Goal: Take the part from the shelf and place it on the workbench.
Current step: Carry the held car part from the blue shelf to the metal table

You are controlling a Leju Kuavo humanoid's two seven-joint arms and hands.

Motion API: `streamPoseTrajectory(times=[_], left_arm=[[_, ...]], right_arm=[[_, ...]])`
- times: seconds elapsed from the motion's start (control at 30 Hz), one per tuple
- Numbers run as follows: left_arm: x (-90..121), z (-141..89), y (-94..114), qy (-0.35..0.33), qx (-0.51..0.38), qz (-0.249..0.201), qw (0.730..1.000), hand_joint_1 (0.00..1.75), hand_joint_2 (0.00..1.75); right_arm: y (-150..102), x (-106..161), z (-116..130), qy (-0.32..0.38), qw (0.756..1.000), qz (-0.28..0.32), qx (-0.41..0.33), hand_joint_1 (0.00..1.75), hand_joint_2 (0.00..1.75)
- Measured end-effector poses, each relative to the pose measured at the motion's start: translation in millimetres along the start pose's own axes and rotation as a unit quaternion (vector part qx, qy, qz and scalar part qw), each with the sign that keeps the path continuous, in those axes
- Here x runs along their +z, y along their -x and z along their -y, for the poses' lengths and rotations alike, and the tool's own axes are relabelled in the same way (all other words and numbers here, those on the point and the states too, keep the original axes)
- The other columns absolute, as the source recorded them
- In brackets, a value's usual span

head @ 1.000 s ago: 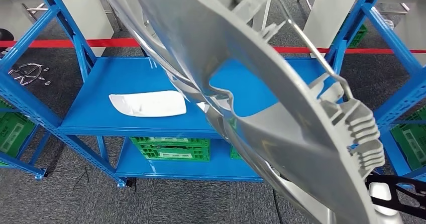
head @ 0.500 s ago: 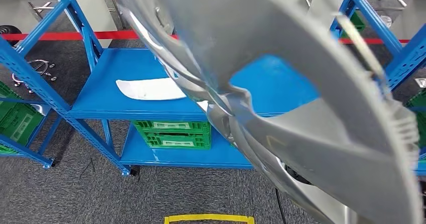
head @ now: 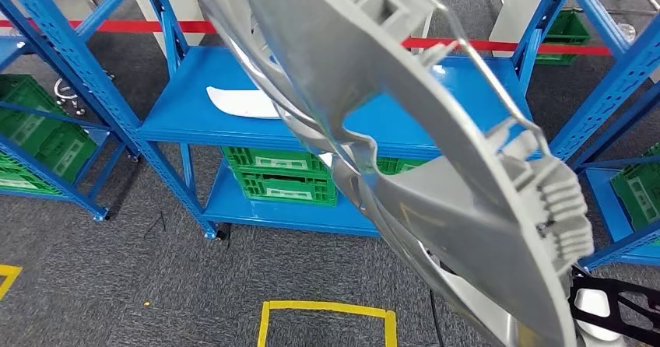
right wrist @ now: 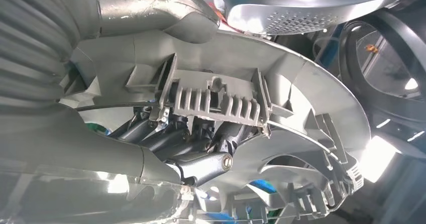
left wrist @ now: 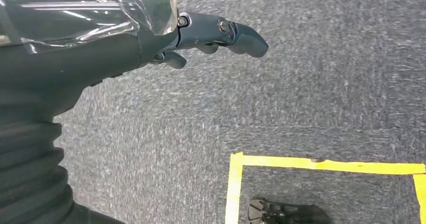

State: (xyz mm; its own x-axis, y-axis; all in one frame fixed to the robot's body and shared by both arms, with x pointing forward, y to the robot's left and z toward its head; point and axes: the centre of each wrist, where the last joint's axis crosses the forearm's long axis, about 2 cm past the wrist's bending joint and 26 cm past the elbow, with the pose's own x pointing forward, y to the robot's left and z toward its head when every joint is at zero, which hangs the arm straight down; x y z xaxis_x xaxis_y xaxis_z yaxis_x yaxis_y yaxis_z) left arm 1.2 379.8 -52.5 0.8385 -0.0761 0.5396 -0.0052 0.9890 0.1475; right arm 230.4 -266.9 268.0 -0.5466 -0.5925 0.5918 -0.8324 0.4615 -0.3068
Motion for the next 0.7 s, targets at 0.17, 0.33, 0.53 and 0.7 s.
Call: streamPoseTrajectory(times=[0.17, 0.33, 0.53, 0.7], left_arm=[[2, 4, 1, 0.002, 0.005, 0.003, 1.0, 0.0, 1.75], [-2, 10, -3, 0.0, 0.013, 0.014, 1.0, 0.0, 1.75], [-3, 12, -4, -0.005, 0.019, 0.014, 1.0, 0.0, 1.75], [-5, 17, -6, -0.004, 0.021, 0.011, 1.0, 0.0, 1.75]], right_arm=[[1, -4, -3, 0.004, 1.0, -0.016, -0.004, 1.61, 1.75], [2, -5, -5, -0.001, 1.0, -0.021, -0.009, 1.61, 1.75], [3, -6, -5, -0.004, 1.0, -0.023, -0.007, 1.61, 1.75], [4, -5, -7, -0.006, 0.999, -0.031, -0.002, 1.61, 1.75]])
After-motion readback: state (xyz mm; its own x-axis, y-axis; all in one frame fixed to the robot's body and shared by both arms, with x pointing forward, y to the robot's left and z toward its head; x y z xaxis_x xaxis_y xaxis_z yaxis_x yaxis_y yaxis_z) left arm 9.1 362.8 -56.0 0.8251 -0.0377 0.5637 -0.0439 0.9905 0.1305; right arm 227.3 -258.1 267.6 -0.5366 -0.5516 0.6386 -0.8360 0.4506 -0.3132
